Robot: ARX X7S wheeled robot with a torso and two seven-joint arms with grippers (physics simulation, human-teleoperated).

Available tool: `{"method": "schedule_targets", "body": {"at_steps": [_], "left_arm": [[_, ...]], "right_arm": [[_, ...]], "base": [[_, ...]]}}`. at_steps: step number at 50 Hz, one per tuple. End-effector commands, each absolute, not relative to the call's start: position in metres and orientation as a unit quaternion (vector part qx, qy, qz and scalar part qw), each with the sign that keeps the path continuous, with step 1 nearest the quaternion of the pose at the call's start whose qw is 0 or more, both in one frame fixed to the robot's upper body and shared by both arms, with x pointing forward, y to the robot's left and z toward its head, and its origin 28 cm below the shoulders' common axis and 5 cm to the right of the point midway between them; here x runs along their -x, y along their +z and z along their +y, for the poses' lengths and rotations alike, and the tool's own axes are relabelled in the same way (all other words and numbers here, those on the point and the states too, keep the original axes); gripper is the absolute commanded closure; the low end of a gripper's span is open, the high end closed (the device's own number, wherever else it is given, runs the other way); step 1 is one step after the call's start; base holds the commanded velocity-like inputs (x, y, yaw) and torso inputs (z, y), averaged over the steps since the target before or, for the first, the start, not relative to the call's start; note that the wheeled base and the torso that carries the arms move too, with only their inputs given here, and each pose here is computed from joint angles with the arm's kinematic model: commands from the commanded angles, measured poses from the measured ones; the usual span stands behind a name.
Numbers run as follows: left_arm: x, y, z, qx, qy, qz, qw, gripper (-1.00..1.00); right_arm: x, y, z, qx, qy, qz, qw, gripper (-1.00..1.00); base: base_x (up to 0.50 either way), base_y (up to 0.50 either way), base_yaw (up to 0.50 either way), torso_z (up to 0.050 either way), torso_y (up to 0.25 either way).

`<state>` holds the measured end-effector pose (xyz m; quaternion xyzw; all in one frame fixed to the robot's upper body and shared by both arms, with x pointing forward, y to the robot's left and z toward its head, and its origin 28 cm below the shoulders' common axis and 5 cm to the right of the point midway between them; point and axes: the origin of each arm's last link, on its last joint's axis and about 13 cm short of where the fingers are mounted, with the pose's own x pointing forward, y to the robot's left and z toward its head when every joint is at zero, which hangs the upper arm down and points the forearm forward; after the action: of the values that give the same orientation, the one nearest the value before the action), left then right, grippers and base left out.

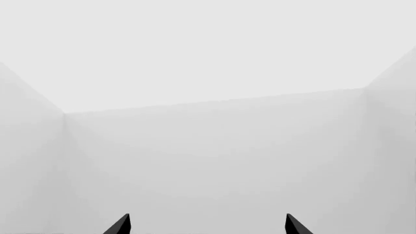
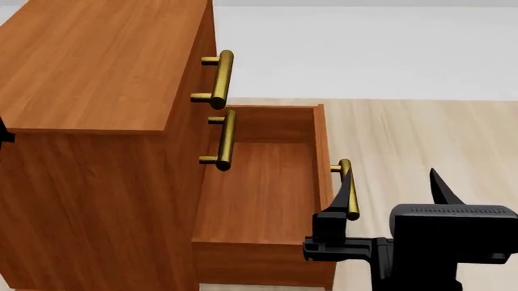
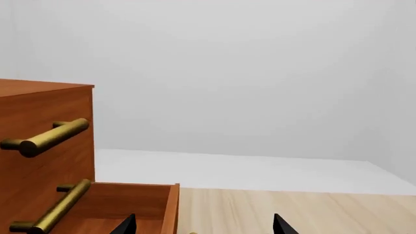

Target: Close the bottom drawer of the cabinet and open the top drawer.

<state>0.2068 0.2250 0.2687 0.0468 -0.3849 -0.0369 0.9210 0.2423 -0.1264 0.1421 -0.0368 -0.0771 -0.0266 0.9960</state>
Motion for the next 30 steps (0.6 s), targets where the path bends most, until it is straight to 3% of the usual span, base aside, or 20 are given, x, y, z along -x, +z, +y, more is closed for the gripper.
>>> {"method": "schedule_targets", "body": {"at_steps": [1,9,30], "left_arm": [[-0.2071,0.2690,0.2243,-0.041,-0.038,-0.382,0.923,-1.00],[-0.2073,0.2699,0.2234,-0.036,-0.038,-0.376,0.925,-1.00],[-0.2050,0.2720,0.2241,-0.037,-0.036,-0.377,0.925,-1.00]], "right_arm": [[-0.2418,0.1414,-0.1267,0.035,-0.027,-0.077,0.996,-1.00],[-0.2413,0.1412,-0.1272,0.034,-0.027,-0.077,0.996,-1.00],[-0.2401,0.1416,-0.1263,0.033,-0.025,-0.078,0.996,-1.00]], "base": [[0.00,0.00,0.00,0.000,0.000],[0.00,0.00,0.00,0.000,-0.012],[0.00,0.00,0.00,0.000,-0.166]]}}
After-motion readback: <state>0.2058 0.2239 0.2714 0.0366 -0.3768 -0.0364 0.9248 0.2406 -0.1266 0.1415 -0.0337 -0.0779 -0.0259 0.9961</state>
